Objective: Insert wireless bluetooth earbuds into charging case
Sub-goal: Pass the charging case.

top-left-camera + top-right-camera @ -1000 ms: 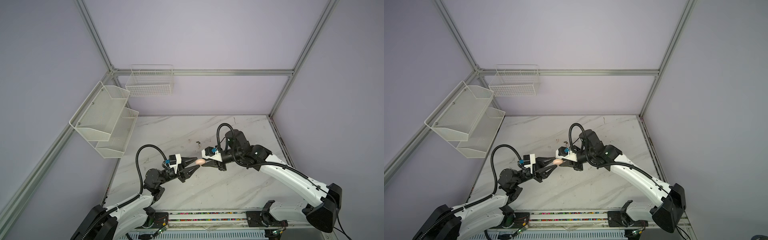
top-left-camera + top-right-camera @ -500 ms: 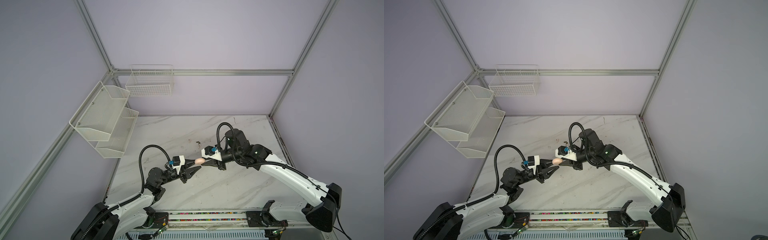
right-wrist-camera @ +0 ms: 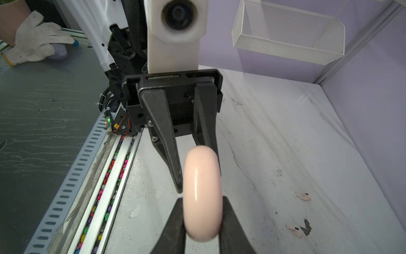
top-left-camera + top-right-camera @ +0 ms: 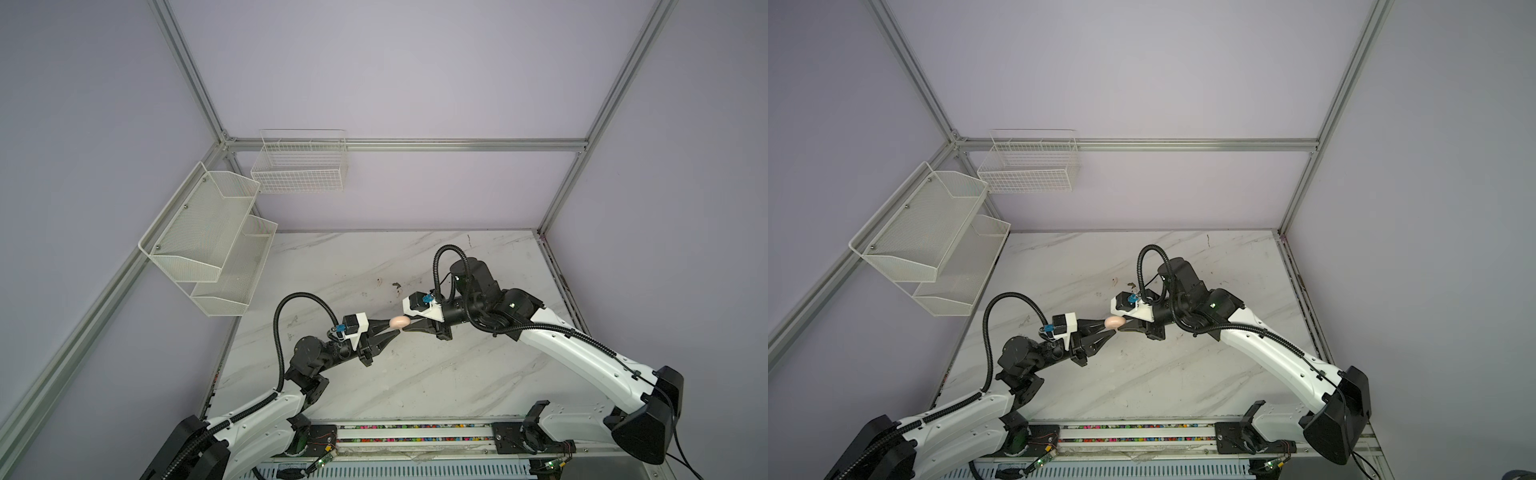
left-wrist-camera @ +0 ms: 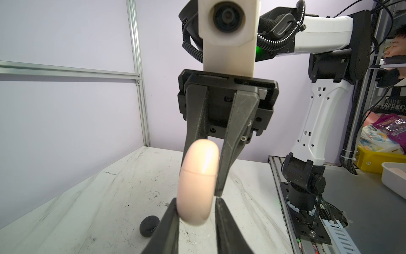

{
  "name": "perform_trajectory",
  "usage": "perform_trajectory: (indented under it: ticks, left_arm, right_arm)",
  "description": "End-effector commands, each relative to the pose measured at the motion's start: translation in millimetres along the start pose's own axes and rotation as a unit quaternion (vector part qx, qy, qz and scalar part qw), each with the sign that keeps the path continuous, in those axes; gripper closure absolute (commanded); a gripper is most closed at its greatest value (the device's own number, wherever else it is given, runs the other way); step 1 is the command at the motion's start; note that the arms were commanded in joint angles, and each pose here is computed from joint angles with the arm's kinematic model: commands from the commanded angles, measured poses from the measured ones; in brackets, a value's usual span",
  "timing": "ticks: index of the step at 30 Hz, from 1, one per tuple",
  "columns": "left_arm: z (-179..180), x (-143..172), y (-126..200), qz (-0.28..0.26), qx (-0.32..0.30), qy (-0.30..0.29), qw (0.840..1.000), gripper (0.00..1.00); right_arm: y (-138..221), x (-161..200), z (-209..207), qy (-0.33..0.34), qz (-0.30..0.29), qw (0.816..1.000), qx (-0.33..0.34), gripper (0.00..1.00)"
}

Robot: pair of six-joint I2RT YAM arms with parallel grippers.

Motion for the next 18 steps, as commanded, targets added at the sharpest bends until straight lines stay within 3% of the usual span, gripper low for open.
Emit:
perform_trajectory:
  ticks: [1, 7, 18]
  left_arm:
    - [-1.6, -6.9, -0.5, -0.016, 0.004, -0.021, 1.0, 0.72]
    - [-2.1, -11.5, 0.4, -0.022, 0.003, -0.027, 0.999, 0.68]
    - [-2.6, -14.2, -0.3, -0.024, 0.007, -0.028, 0.999, 0.74]
  right_arm:
    - [1.0, -3.1, -0.4, 0.005, -0.006, 1.0, -0.008, 0.8]
    - [-0.1, -2.2, -0.9, 0.003, -0.005, 1.0, -0.008, 0.8]
    - [-1.9, -0.7, -1.6, 0.0, -0.003, 1.0, -0.012, 0.81]
Point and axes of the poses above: each gripper's point midway between its finger pads, its own y axis back along the fingers, its own z axis along the line the jaws close on, x = y × z, the point moved 7 cm from there along y, back along the fingers, and after that the axes turned 5 degrees about -y, right-handed, at the moved point
